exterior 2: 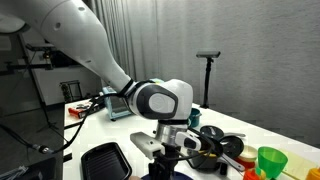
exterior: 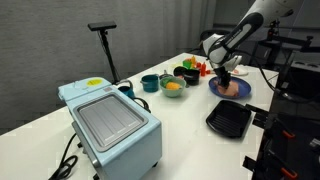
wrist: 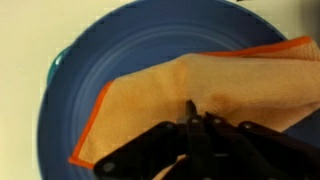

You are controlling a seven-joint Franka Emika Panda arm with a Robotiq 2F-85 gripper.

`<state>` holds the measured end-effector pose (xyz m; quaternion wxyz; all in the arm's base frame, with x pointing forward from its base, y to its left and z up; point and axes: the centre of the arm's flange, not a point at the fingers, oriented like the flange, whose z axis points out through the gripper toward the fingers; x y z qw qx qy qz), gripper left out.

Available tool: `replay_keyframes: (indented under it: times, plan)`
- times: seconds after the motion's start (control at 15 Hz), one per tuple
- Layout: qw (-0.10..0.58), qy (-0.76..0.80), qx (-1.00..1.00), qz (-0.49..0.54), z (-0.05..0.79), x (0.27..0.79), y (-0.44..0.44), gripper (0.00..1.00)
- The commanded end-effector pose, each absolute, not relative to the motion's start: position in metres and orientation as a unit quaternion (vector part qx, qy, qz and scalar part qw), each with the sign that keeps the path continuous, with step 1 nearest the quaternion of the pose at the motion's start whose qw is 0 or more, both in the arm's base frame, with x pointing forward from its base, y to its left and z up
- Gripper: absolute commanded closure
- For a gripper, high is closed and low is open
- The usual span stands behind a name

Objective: Use the orange cloth to wipe the blue plate

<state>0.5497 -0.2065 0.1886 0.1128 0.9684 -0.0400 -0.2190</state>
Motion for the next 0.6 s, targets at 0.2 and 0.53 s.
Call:
replay_keyframes:
  times: [0.2,0.53]
  plan:
    - [0.095,-0.042,0.985,-0.139,0.225,0.547,-0.155,0.99]
    - [0.064,-0.051,0.992,-0.099,0.267,0.545,-0.143,0.99]
